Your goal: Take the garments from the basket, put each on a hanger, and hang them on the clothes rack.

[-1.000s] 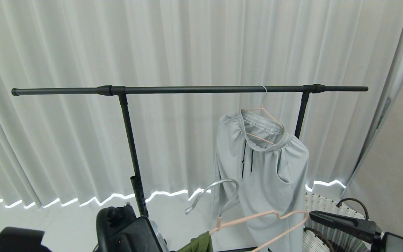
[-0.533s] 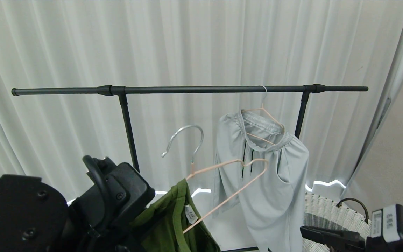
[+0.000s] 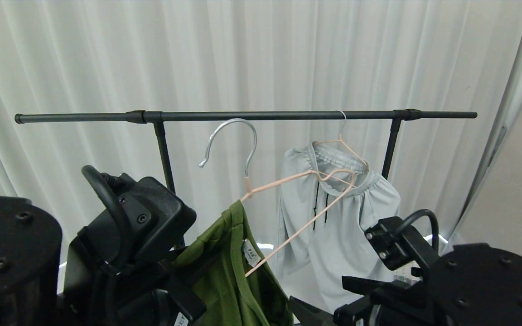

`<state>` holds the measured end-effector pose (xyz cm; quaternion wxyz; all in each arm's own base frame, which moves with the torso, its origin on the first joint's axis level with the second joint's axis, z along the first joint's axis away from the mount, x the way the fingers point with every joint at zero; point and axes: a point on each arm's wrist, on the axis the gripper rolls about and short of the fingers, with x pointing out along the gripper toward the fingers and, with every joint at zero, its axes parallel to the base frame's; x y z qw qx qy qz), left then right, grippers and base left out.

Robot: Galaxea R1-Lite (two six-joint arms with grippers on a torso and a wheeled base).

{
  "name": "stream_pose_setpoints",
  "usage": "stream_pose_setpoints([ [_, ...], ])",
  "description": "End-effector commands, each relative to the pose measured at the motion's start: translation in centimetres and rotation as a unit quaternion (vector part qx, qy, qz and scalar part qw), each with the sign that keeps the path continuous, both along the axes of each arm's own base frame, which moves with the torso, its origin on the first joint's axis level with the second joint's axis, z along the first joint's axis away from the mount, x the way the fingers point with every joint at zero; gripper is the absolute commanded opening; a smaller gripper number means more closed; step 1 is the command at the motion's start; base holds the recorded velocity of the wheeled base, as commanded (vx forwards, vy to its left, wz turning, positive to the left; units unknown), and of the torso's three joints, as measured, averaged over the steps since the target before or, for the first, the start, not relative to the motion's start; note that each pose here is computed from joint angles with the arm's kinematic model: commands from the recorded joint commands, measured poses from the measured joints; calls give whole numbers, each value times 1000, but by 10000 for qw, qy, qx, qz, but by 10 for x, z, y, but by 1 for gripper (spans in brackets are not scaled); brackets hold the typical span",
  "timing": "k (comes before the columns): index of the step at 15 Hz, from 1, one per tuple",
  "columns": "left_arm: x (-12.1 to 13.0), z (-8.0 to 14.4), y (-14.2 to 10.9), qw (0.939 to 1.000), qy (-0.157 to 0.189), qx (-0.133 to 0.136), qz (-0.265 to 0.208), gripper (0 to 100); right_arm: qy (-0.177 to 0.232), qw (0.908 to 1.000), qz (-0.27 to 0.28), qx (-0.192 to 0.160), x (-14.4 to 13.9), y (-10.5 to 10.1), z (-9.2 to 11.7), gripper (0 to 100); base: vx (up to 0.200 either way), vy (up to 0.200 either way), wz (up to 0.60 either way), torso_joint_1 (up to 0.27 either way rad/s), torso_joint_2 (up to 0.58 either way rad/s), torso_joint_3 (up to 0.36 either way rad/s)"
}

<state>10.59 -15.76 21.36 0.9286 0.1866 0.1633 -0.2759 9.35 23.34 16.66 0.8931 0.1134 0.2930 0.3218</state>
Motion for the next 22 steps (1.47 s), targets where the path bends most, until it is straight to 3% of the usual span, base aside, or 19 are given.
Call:
stream_pose_setpoints([
  [1, 0, 1, 0, 10000, -21, -32, 3, 0, 143, 9992, -149, -333, 14, 14, -19, 100, 0, 0, 0, 0, 0, 0],
  [5, 2, 8, -3, 9998, -99, -163, 3, 0, 372, 9962, -388, -683, 26, 20, -44, 100, 0, 0, 0, 0, 0, 0],
  [12, 2, 11, -4, 9997, -124, -211, -4, 0, 453, 9930, -371, -1027, 23, 15, -60, 100, 0, 0, 0, 0, 0, 0],
  [13, 2, 11, -4, 9996, -144, -244, -4, 0, 479, 9920, -377, -1107, 21, 12, -64, 0, 0, 0, 0, 0, 0, 0],
  [18, 2, 8, -3, 9997, -131, -216, 3, 0, 476, 9906, -568, -1151, 23, -5, -64, 0, 0, 0, 0, 0, 0, 0],
  [22, -2, -4, 5, 9999, -83, -27, 77, 0, 327, 9804, -1362, -1388, 51, -54, -60, 0, 0, 0, 0, 0, 0, 0],
])
